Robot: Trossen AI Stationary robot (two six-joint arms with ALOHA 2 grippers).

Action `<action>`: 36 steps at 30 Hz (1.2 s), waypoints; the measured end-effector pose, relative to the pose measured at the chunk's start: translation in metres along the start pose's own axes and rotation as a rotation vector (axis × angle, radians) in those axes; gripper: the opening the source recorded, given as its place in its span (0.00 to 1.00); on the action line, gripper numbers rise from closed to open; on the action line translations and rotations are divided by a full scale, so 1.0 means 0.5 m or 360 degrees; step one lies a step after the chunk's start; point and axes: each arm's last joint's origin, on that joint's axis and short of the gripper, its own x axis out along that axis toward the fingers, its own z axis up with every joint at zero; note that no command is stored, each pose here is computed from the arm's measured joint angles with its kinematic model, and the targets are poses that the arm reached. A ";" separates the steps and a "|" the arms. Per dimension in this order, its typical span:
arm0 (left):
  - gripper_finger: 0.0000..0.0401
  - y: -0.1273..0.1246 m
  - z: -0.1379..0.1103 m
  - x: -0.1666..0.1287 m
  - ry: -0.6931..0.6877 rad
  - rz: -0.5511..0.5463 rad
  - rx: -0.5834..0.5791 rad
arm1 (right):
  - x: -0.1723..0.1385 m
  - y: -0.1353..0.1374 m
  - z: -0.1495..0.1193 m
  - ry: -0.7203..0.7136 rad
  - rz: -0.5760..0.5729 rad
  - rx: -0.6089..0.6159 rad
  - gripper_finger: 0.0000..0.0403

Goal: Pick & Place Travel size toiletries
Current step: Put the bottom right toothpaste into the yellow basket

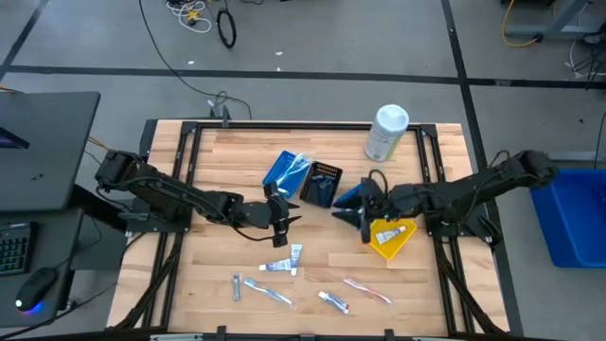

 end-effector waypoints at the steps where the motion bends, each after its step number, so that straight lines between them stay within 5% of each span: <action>1: 0.35 0.000 0.000 0.000 0.0000 0.0000 0.0000 | 0.007 0.014 0.005 -0.0013 -0.0008 -0.0069 0.37; 8: 0.35 0.000 0.000 0.000 0.0003 0.0000 0.0002 | 0.082 0.051 -0.024 0.0182 -0.0048 -0.0433 0.42; 15: 0.35 -0.002 -0.001 0.000 0.0015 -0.0049 -0.0018 | 0.125 0.031 -0.105 0.0579 -0.0049 -0.0516 0.48; 20: 0.35 -0.002 -0.001 0.000 0.0019 -0.0063 -0.0055 | 0.127 0.042 -0.145 0.0785 0.0047 -0.0390 0.50; 36: 0.35 -0.003 -0.001 0.000 0.0020 -0.0075 -0.0226 | 0.107 0.230 -0.150 0.0643 0.0224 -0.0348 0.49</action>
